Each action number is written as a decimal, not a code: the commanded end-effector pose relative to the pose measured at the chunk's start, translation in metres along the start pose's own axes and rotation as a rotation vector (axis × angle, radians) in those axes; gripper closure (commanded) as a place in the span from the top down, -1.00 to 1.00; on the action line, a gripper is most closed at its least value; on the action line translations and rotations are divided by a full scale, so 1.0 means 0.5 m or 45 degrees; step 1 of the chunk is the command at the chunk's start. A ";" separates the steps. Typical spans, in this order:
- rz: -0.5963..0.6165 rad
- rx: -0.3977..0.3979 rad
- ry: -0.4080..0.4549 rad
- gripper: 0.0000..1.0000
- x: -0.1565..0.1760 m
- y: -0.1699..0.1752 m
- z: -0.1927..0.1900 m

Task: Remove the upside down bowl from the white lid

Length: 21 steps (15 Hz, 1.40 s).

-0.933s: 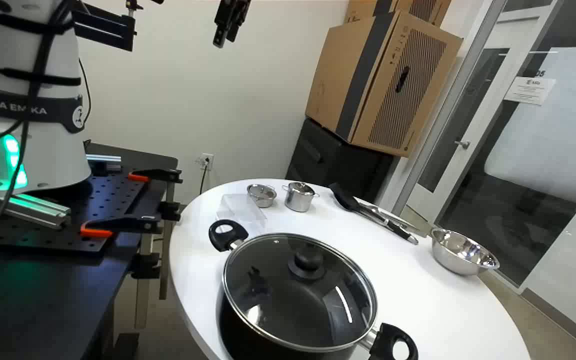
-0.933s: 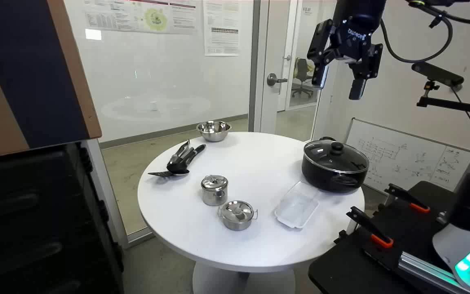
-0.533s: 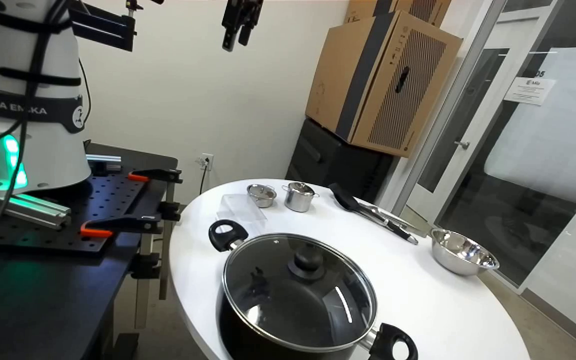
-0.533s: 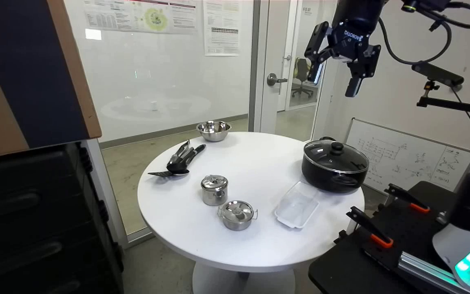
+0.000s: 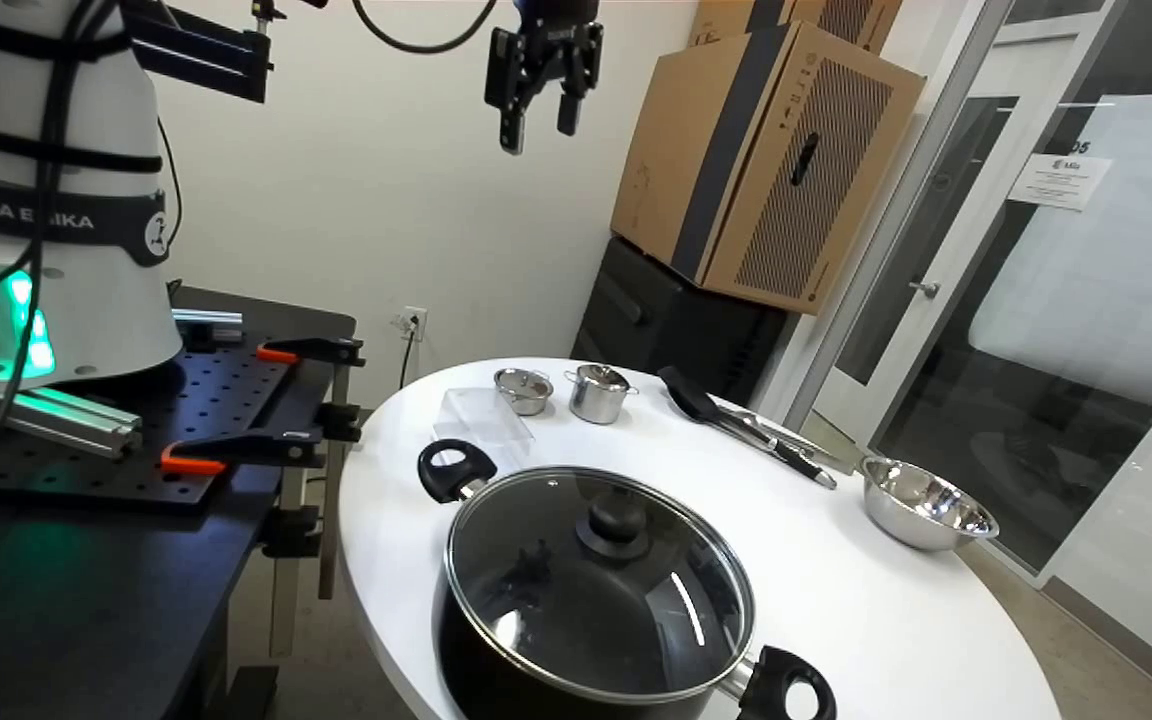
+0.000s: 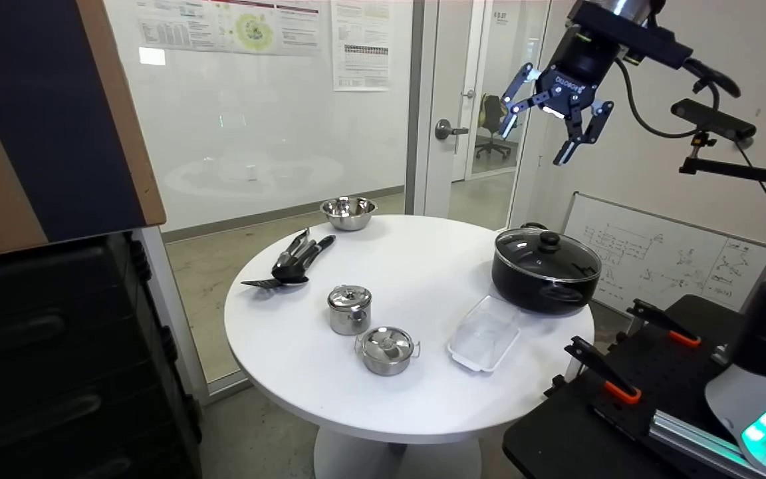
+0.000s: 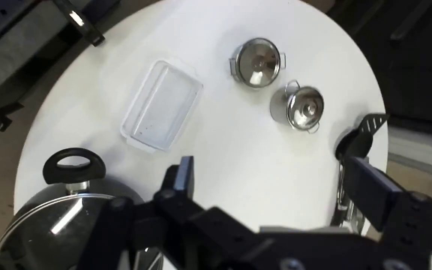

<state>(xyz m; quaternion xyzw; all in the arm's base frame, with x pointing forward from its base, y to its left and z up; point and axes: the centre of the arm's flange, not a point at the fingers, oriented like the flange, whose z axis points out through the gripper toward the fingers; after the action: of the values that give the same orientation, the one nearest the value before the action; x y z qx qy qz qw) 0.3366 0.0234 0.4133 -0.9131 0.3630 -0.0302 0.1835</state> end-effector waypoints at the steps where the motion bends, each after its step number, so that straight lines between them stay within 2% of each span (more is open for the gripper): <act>1: 0.220 0.071 0.118 1.00 0.049 0.011 0.104; 4: 0.393 0.071 0.241 1.00 0.098 0.015 0.168; 7: 0.557 0.000 0.313 1.00 0.110 0.030 0.228; 13: 0.828 -0.102 0.246 1.00 0.070 0.083 0.343; 15: 0.853 -0.127 0.215 1.00 0.056 0.086 0.365; 16: 0.809 -0.121 0.209 1.00 0.101 0.062 0.349; 21: 0.800 -0.132 0.192 1.00 0.100 0.057 0.352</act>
<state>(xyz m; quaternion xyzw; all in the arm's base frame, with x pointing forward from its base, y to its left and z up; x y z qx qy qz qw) 0.3888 0.0235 0.2325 -0.7539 0.6471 -0.0233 0.1110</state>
